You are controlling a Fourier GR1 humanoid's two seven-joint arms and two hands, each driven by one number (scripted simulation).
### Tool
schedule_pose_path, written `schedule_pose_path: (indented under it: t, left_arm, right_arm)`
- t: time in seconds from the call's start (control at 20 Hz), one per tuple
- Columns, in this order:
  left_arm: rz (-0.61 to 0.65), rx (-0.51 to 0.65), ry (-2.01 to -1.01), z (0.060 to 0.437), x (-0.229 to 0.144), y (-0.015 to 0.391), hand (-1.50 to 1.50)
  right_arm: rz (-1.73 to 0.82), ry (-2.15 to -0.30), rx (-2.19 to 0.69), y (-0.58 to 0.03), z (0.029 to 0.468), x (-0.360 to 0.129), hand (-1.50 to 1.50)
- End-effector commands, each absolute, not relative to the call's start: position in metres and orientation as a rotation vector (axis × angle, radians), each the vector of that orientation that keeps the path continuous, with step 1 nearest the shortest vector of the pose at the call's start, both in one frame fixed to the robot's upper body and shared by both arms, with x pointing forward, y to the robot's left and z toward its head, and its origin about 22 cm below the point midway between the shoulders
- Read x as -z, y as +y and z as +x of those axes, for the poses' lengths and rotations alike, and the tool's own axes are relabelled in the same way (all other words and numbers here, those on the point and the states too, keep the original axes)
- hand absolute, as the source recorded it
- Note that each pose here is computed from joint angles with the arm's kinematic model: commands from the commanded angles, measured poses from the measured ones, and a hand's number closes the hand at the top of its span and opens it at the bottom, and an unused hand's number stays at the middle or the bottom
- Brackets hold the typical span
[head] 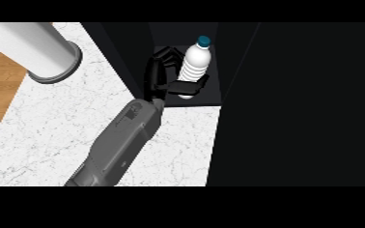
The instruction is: Pick up the bottled water, place it into the cabinet and close the cabinet
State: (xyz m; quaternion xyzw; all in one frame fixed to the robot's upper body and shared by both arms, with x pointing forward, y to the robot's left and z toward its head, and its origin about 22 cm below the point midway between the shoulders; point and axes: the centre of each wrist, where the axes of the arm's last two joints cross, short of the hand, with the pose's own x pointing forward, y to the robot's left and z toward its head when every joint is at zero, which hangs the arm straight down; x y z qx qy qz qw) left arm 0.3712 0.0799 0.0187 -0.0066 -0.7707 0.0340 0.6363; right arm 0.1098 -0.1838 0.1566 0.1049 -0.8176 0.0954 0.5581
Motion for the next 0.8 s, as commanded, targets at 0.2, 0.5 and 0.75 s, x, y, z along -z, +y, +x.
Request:
schedule_pose_path:
  t: [0.2, 0.5, 0.75]
  left_arm:
    - [0.146, -0.093, -1.741, 0.399, -0.026, 0.08, 1.5]
    - [0.306, -0.068, -1.767, 0.41, -0.015, 0.091, 1.5]
    - [0.334, -0.08, -1.769, 0.41, -0.007, 0.097, 1.5]
  right_arm:
    - [0.277, -1.954, -0.219, -0.195, 0.091, -0.169, -1.5]
    - [0.306, -1.959, -0.232, -0.2, 0.101, -0.156, -1.5]
    - [0.298, -1.967, -0.248, -0.196, 0.102, -0.165, -1.5]
